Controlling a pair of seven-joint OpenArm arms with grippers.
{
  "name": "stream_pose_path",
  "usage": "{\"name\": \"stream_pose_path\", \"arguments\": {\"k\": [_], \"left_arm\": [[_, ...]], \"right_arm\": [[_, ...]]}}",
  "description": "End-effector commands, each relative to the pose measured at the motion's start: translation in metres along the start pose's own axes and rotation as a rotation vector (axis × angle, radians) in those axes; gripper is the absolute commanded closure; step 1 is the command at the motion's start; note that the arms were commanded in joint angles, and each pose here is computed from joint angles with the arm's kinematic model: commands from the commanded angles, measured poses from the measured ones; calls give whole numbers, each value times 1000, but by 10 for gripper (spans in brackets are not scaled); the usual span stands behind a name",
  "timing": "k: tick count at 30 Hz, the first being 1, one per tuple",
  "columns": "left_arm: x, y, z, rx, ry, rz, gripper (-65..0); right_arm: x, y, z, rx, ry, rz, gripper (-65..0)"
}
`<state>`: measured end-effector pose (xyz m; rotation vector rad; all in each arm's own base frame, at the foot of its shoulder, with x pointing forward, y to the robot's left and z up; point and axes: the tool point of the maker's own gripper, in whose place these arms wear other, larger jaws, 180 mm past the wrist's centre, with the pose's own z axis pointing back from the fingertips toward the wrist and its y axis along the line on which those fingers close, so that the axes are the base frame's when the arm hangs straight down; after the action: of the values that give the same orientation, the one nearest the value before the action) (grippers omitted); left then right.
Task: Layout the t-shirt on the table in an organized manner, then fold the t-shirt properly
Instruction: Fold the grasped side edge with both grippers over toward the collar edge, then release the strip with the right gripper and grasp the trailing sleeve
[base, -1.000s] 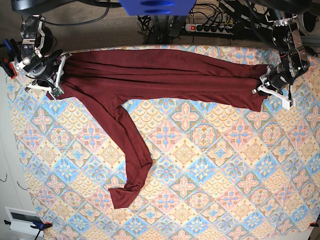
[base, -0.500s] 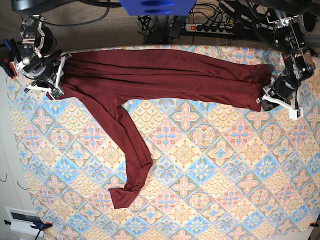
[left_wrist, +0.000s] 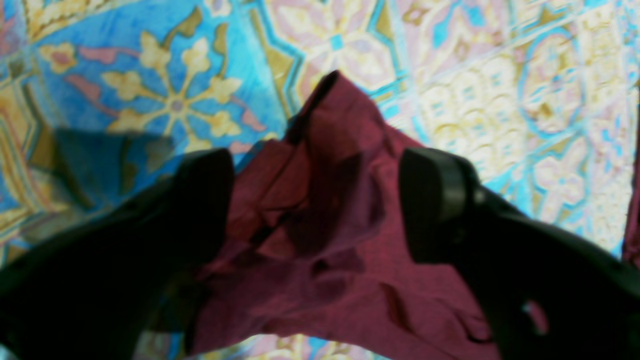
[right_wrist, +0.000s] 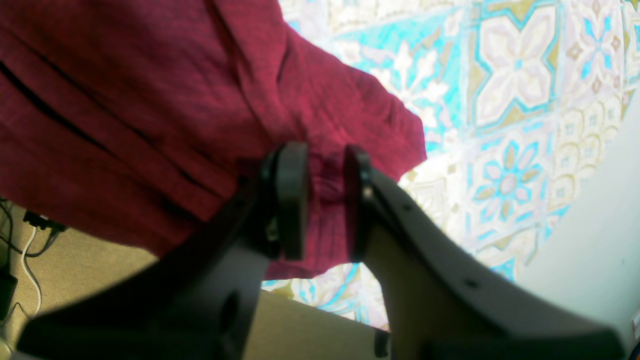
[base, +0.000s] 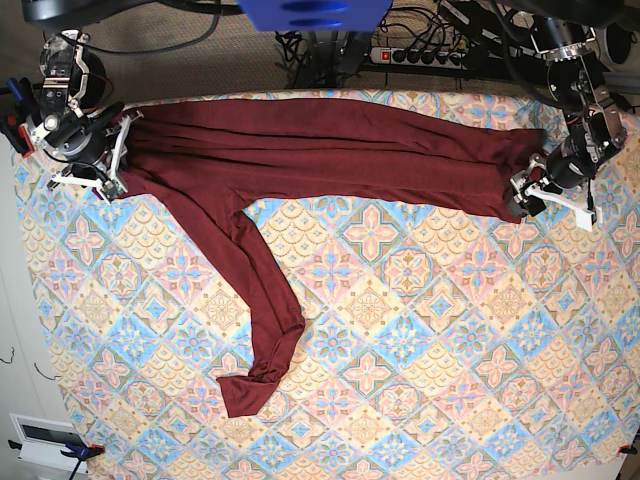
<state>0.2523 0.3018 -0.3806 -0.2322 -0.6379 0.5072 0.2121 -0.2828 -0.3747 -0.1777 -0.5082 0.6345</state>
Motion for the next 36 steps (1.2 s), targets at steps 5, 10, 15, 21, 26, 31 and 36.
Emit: {"name": "stream_pose_path", "arguments": {"k": [5, 10, 15, 21, 26, 31, 36], "left_arm": [[34, 14, 20, -6, -126, 80, -543], [53, 20, 40, -82, -209, 201, -543], [64, 23, 51, -126, -256, 260, -544], [70, 13, 57, -208, -278, 307, -544], [74, -2, 61, -300, -286, 345, -544], [75, -8, 62, -335, -286, 358, -544], [71, -10, 61, -342, -263, 356, -544]], "right_arm": [[27, -20, 11, -63, -74, 26, -197], [63, -45, 15, -123, -155, 27, -217], [99, -56, 17, -152, -253, -13, -215], [150, -49, 13, -126, -370, -35, -219], [201, -32, 3, -57, -448, 10, -244], [203, -21, -22, 13, -407, 2, -352], [195, -6, -57, 106, -349, -81, -378]]}}
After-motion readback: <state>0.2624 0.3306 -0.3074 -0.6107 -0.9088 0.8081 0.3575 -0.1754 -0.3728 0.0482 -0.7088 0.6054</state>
